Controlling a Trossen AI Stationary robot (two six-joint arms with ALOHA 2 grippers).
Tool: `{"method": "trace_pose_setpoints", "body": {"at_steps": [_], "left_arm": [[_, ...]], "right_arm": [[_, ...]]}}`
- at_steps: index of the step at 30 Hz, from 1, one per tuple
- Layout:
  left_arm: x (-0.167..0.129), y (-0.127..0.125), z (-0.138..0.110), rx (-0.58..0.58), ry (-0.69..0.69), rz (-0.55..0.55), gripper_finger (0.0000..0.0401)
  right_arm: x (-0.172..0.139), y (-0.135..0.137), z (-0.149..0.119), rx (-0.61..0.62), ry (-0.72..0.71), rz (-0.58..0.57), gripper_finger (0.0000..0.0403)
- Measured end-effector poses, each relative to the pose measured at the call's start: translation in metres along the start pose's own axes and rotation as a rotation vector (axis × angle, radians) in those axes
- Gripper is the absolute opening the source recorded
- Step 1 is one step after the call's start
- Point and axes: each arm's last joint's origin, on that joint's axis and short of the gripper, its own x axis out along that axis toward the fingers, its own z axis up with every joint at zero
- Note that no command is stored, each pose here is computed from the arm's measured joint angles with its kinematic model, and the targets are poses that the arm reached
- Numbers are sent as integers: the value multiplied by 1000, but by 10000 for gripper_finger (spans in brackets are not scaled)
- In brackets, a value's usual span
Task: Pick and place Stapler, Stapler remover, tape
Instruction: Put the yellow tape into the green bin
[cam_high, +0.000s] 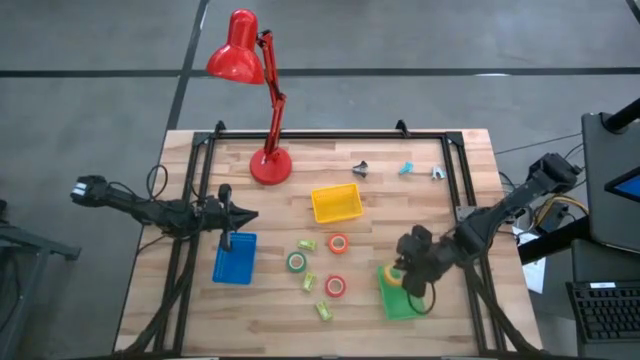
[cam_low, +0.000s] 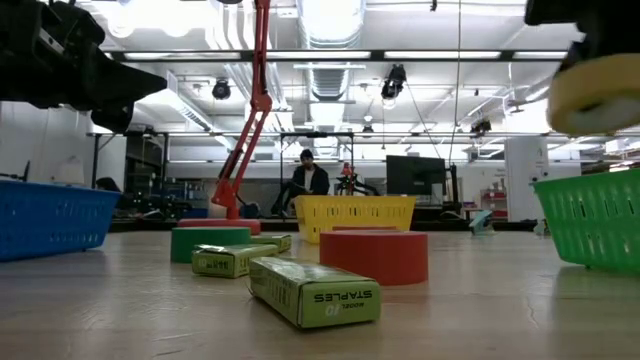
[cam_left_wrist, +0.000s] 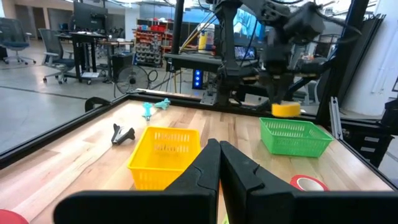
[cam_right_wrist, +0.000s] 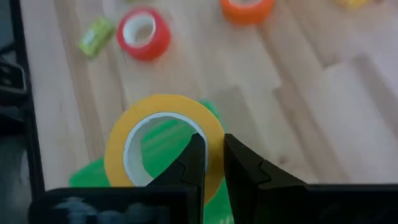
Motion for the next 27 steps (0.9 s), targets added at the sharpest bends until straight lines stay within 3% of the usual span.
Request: {"method": "trace_pose_setpoints", "body": {"at_steps": [11,17,27], "left_arm": [[0,0,-1,3,6,1,10],[0,0,-1,2,6,1,10],[0,0,-1,3,7,1,10]], "right_arm": [[8,45,-20,-16,74,6,34],[19,50,-28,-20,135,-112,34],[33,61,-31,-24,198,-130,34]]}}
